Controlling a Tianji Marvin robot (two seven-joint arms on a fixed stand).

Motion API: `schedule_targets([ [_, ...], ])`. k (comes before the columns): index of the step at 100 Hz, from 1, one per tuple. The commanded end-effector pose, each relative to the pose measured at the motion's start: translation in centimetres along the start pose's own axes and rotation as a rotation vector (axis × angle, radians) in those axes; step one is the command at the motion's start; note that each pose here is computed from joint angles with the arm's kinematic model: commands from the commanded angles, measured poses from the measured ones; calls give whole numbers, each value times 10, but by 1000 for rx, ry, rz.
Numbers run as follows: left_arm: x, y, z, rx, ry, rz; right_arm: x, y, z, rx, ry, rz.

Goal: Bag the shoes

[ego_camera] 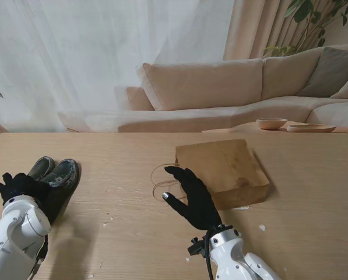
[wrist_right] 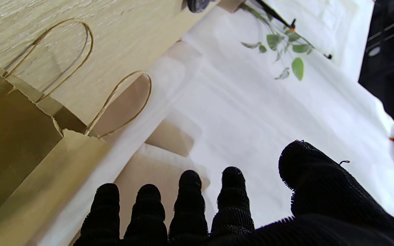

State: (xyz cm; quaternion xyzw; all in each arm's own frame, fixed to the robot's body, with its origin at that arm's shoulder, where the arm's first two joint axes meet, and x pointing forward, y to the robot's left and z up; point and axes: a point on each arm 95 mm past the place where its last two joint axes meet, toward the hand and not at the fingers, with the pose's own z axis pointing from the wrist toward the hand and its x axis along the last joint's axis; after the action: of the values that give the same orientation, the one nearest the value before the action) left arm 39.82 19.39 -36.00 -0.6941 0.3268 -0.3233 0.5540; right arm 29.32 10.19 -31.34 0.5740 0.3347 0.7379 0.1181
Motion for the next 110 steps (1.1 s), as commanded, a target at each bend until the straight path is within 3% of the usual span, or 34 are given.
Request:
schedule_targets([
  [1, 0, 0, -3, -17, 4, -6, 3, -3, 0, 12, -2, 11],
  [40, 6, -11, 5, -96, -8, 7, 3, -3, 0, 16, -3, 8],
  [72, 17, 0, 15, -53, -17, -9, 1, -3, 1, 22, -9, 6],
  [95, 28, 11, 18, -64, -19, -5, 0, -3, 1, 26, -15, 5],
  [110, 34, 17, 19, -42, -6, -51, 0, -3, 1, 28, -19, 5],
])
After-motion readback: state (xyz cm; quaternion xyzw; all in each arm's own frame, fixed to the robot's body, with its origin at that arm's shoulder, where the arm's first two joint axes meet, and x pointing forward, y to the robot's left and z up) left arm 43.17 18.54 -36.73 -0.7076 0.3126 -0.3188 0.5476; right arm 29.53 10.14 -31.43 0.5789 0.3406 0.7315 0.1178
